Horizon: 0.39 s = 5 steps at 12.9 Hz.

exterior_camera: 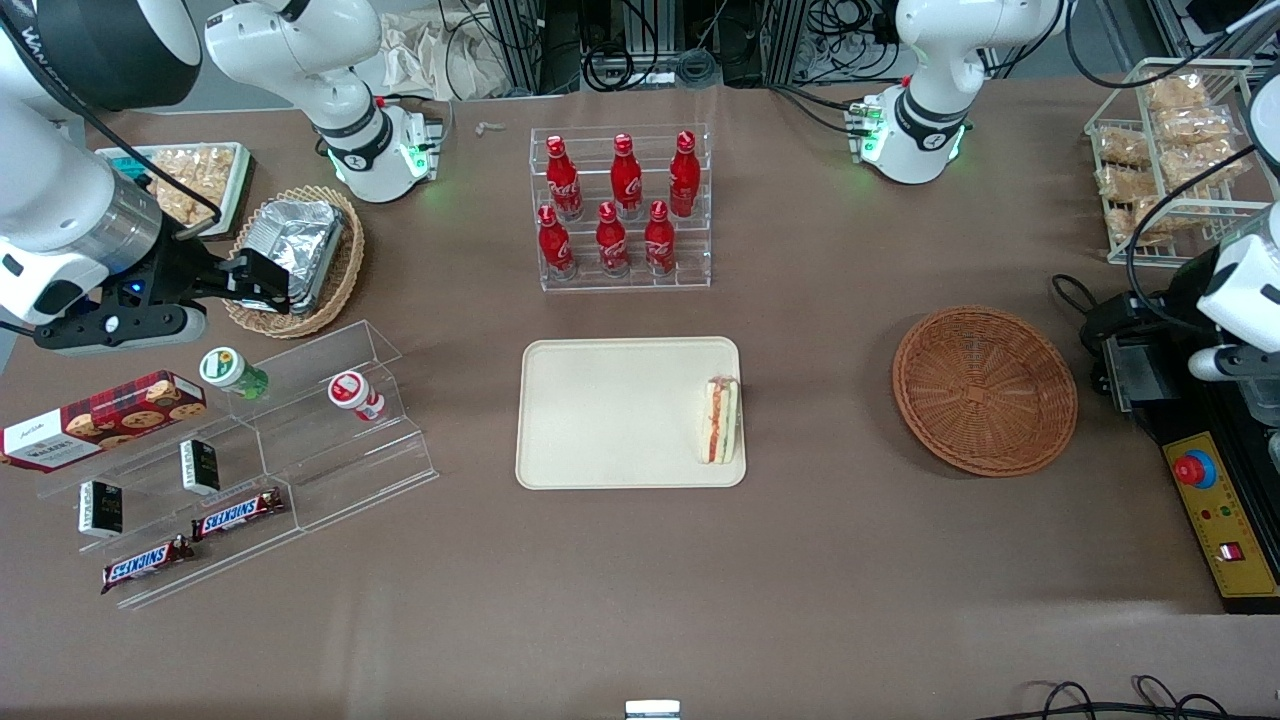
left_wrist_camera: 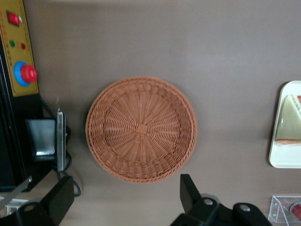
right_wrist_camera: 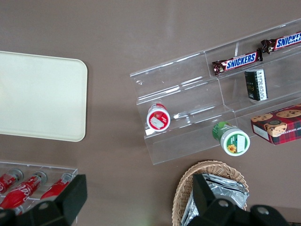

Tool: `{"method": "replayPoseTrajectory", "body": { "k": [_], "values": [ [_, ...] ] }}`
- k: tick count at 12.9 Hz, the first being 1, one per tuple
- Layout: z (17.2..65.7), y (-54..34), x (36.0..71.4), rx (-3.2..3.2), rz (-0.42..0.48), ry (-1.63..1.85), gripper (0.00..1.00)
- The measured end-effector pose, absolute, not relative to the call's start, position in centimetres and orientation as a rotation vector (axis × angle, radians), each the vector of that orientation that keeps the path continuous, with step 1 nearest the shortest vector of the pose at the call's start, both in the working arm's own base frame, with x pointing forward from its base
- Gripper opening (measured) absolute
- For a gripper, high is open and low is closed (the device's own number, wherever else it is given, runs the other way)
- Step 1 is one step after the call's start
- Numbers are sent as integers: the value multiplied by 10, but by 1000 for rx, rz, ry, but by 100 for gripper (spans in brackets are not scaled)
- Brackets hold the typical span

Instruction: Place sandwich from basket to tray

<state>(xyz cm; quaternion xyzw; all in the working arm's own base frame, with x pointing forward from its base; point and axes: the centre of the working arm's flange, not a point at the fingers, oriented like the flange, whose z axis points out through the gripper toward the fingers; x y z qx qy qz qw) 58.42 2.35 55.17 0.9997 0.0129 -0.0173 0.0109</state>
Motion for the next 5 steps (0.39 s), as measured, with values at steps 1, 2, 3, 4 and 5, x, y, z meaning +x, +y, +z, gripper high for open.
{"method": "replayPoseTrajectory", "body": {
  "k": [1, 2, 3, 4, 5],
  "values": [
    [554, 21, 597, 3120, -37, 33, 100],
    [555, 21, 608, 3120, -23, 30, 100],
    [554, 21, 617, 3121, -16, 30, 100],
    [551, 21, 623, 3121, -20, 30, 100],
    [548, 21, 626, 3120, -27, 30, 100]
  ]
}}
